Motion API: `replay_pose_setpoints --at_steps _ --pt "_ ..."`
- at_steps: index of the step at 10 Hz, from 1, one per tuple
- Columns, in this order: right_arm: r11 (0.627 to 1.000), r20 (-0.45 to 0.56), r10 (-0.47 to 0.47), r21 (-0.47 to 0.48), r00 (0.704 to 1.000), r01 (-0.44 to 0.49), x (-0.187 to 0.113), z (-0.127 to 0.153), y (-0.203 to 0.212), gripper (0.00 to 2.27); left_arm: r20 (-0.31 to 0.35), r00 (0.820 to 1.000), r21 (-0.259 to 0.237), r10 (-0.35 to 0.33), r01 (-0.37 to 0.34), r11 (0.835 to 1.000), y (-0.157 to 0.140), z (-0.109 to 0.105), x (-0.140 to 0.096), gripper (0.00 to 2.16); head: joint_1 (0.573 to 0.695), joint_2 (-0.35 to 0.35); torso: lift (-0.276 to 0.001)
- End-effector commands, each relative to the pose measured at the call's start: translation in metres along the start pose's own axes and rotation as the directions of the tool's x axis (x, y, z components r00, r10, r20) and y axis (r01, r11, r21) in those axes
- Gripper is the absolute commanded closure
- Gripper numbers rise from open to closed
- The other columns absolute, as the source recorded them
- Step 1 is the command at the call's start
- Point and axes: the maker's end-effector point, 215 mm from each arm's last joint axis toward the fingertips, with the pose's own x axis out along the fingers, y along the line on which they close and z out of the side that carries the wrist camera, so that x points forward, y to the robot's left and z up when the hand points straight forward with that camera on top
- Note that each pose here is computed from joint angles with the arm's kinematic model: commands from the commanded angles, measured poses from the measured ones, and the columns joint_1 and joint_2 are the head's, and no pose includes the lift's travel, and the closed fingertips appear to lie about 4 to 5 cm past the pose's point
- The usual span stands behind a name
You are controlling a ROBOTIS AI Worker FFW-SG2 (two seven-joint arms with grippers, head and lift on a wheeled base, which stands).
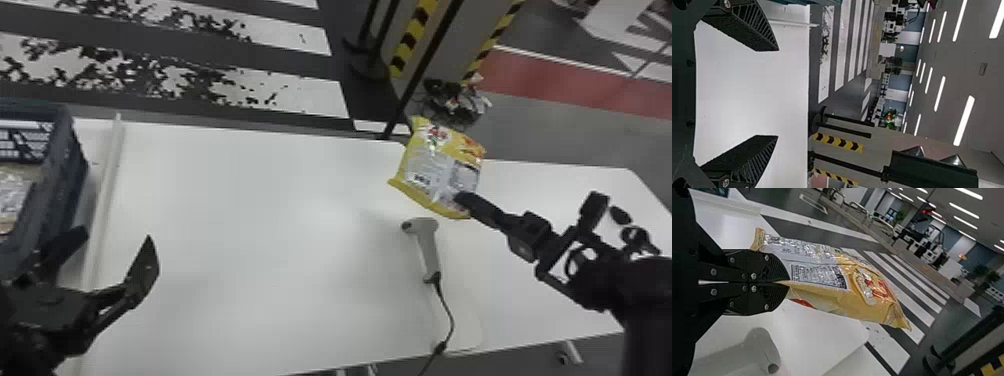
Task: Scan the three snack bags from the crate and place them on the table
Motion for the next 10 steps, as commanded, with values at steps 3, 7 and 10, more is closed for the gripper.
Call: replay_pose_setpoints --at_steps 3,7,10 --pt "0.971 0.245 -0.241 0.063 0.939 0.233 -0.016 0.042 -0.092 2.26 0.006 1.0 0.0 0.001 -0.001 1.0 0.001 0.003 0.001 0.08 0.695 -0.35 -0.062" --pt "0.847 0.339 -0.531 0.249 0.777 0.47 -0.053 0.044 -0.191 2.17 0.004 1.0 -0.001 0.0 0.0 1.0 0.002 0.002 0.004 0.08 0.695 -0.35 -0.062" --pt "0.784 0.263 -0.615 0.305 0.743 0.541 -0.059 0.01 -0.223 0.65 0.004 1.0 -0.002 -0.003 0.003 1.0 0.001 0.002 0.005 0.08 0.695 -0.35 -0.062"
